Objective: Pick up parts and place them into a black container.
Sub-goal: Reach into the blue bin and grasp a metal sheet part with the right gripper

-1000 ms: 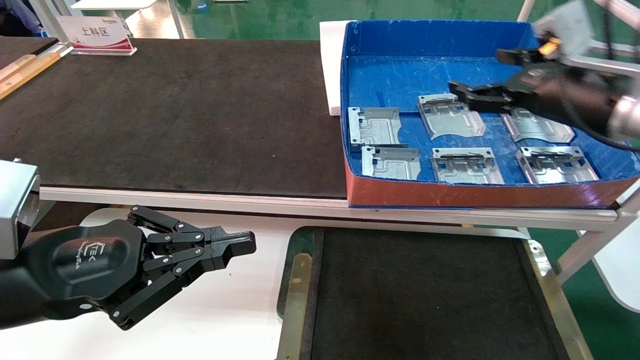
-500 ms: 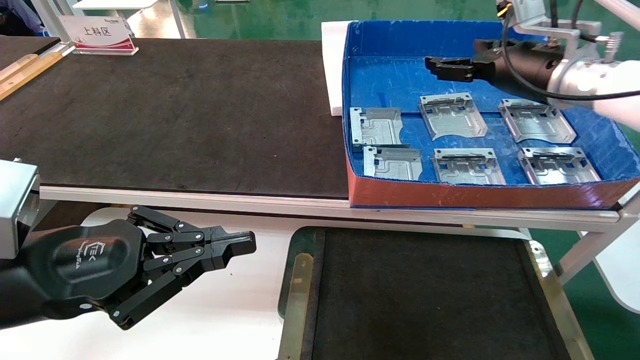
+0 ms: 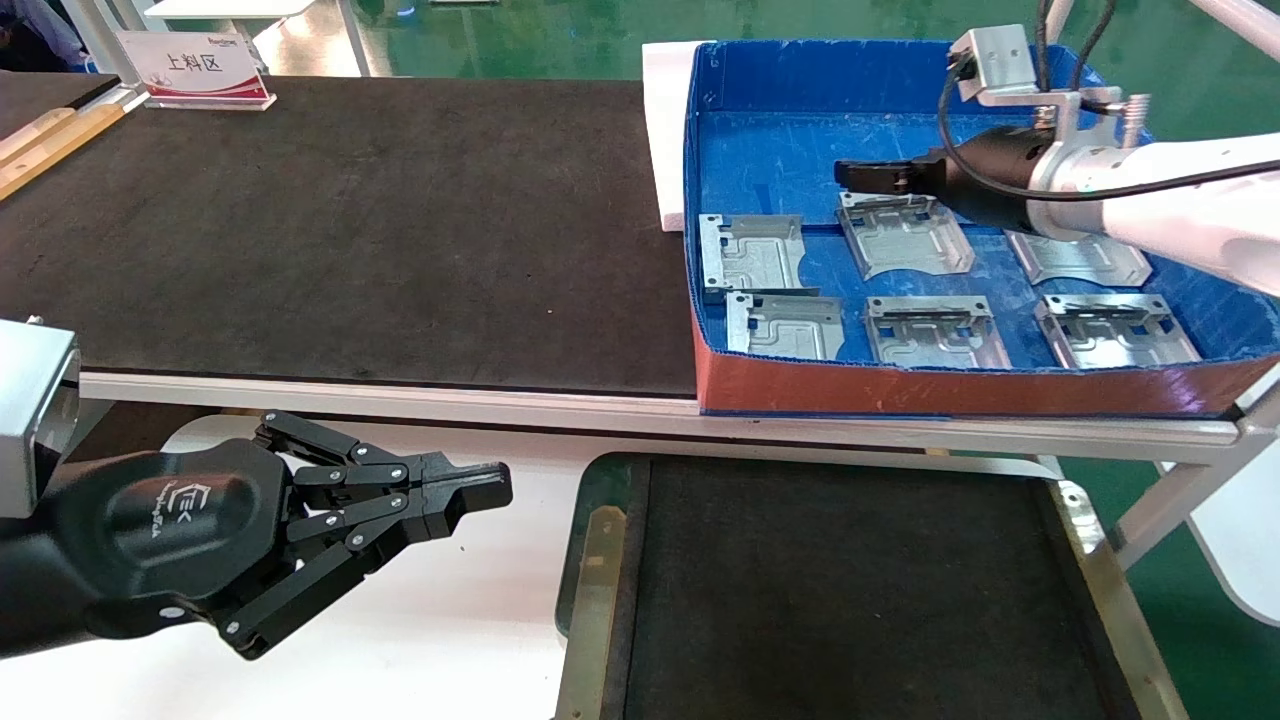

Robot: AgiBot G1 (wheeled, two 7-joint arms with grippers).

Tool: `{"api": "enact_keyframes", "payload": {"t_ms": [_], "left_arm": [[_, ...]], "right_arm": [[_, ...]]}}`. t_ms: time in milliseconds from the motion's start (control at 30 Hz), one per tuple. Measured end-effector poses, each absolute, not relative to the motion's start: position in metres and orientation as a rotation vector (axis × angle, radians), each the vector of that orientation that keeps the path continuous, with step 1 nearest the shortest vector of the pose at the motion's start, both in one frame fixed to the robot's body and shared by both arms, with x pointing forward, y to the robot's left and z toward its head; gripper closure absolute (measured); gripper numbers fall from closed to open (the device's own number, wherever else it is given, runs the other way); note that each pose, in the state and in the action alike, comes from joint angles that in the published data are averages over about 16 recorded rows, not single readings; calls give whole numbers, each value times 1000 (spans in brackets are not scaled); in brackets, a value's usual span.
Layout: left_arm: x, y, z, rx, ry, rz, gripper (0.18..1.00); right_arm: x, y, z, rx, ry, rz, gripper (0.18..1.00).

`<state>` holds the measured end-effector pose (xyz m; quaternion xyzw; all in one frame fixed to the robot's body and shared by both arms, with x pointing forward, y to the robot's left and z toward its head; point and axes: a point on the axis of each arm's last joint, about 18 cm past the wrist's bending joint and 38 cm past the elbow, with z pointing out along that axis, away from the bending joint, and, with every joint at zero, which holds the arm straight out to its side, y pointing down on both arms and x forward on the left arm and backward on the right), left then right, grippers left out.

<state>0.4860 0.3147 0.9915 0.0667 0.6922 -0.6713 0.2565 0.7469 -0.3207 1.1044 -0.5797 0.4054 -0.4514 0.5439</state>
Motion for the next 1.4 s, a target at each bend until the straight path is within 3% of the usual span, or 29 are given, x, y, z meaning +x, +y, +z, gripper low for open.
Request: {"api": "enact_keyframes", "payload": {"t_ms": [533,733,1133,1400], "left_arm": [[486,315,992,181,1878,-1822,978],[486,315,992,181,1878,-1822,938],[486,315,992,181,1878,-1822,755],[486,315,992,181,1878,-1822,565]], "right_arm": [[749,-312,1088,-1419,1038,-1035,178],[749,-313,1081,-1433,1056,-1034,178],[748,-312,1071,-1450,1067,-1053,188],[748,-310,1069,-1453,1071,-1063,238]]}}
